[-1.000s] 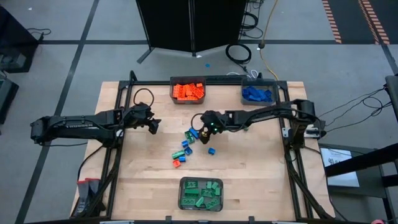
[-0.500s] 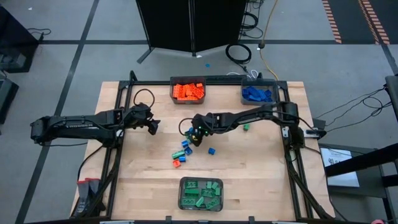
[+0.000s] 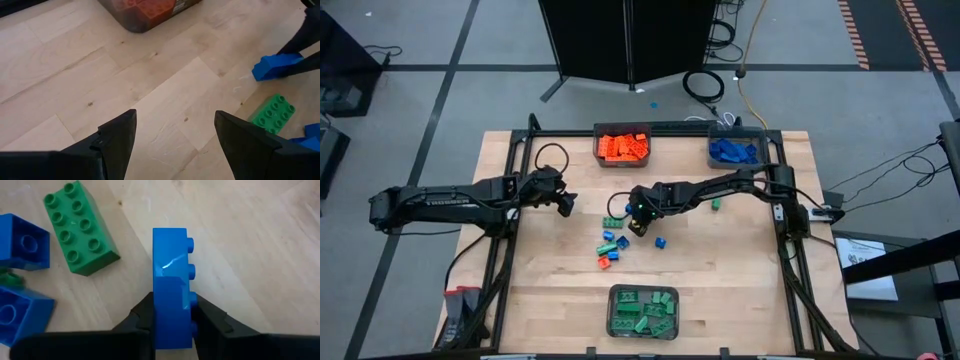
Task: Sort blocks
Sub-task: Put the blue game piece into the top right black bin, then put the green game piece into the bottom black bin
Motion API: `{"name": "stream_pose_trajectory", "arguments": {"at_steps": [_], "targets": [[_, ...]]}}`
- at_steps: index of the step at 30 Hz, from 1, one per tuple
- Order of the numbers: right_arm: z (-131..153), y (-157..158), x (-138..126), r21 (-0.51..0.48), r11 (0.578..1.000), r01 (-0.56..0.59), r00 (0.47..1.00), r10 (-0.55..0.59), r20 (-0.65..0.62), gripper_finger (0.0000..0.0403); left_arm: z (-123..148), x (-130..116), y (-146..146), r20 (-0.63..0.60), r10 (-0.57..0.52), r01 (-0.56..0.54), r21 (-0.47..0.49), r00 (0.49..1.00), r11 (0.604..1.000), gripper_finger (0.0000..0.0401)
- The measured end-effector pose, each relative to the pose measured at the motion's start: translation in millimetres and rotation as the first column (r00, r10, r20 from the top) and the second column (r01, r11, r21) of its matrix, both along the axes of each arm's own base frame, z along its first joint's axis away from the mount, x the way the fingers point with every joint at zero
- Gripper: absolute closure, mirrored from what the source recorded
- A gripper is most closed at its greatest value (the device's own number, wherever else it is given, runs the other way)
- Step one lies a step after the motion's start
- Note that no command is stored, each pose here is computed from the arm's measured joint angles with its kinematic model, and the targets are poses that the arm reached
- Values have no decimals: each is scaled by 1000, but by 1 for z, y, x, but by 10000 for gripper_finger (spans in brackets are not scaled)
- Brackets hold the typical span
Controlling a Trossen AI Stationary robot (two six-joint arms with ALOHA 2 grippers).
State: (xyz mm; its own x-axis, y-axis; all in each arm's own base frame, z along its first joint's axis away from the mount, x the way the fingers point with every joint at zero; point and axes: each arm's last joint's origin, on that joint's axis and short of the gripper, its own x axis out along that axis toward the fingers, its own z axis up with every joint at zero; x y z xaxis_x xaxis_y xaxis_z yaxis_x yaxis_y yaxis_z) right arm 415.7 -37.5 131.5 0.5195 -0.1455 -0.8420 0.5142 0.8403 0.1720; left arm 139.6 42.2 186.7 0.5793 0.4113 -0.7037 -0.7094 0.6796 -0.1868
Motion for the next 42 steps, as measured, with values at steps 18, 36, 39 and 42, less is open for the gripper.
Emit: {"name": "stream_pose_trajectory", "arguments": {"at_steps": [18, 36, 39, 42], "targets": [[154, -60, -124, -451, 844, 290, 937, -347, -48, 330, -1, -2, 0, -22, -1, 0, -6, 1000, 1000, 131], [80, -152, -265, -270, 550, 790, 535, -834, -132, 329, -2, -2, -1, -19, 2, -3, -14, 1000, 1000, 131], [79, -160, -267, -243, 574, 782, 561, -818, -127, 278, -2, -2, -1, -14, 11, -11, -22, 1000, 1000, 131], [80, -164, -266, -188, 620, 762, 613, -784, -99, 203, -2, -2, -1, -9, 19, -20, -29, 1000, 999, 131]]}}
